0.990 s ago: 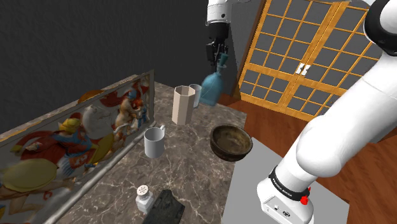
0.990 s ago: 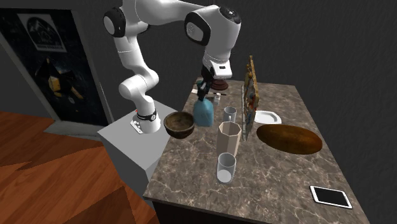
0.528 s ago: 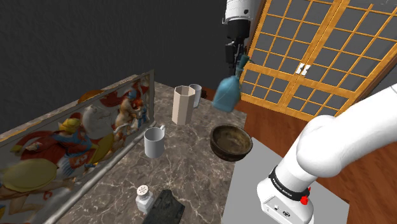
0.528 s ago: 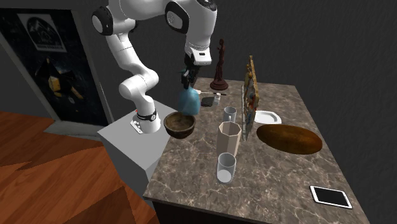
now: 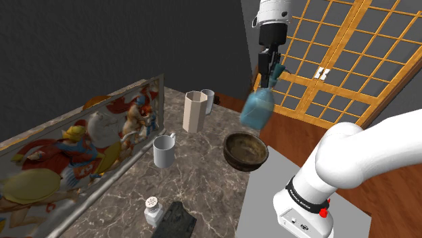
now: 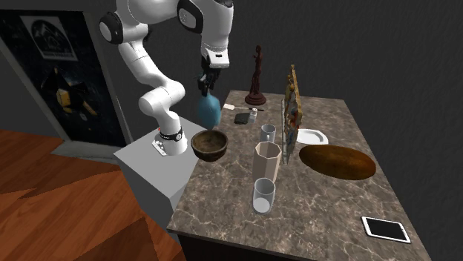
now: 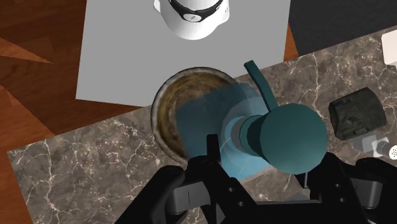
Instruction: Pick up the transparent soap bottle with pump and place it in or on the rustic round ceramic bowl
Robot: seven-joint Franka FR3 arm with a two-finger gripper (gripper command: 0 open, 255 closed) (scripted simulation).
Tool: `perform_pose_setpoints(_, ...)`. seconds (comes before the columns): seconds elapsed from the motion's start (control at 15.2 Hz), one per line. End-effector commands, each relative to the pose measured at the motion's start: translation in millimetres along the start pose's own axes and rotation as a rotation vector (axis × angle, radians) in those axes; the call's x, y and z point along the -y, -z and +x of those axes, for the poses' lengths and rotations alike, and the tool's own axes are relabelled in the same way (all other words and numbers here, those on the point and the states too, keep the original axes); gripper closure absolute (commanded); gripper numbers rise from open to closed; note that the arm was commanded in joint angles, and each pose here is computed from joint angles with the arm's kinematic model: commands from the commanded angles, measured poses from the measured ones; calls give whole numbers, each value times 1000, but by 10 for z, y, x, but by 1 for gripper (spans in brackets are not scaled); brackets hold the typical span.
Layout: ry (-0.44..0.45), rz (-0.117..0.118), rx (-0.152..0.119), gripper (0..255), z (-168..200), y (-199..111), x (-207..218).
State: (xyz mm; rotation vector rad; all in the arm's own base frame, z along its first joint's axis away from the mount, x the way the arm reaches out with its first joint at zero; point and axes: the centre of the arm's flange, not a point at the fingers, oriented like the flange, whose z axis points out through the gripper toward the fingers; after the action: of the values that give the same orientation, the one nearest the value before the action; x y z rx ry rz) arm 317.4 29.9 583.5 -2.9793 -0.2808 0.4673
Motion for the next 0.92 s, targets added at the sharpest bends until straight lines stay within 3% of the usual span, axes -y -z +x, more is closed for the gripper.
perform_pose_setpoints(0.0, 0, 0, 0, 255, 19, -97, -19)
perform_pose_setpoints(0.86, 0, 0, 0, 255, 219, -746, -114)
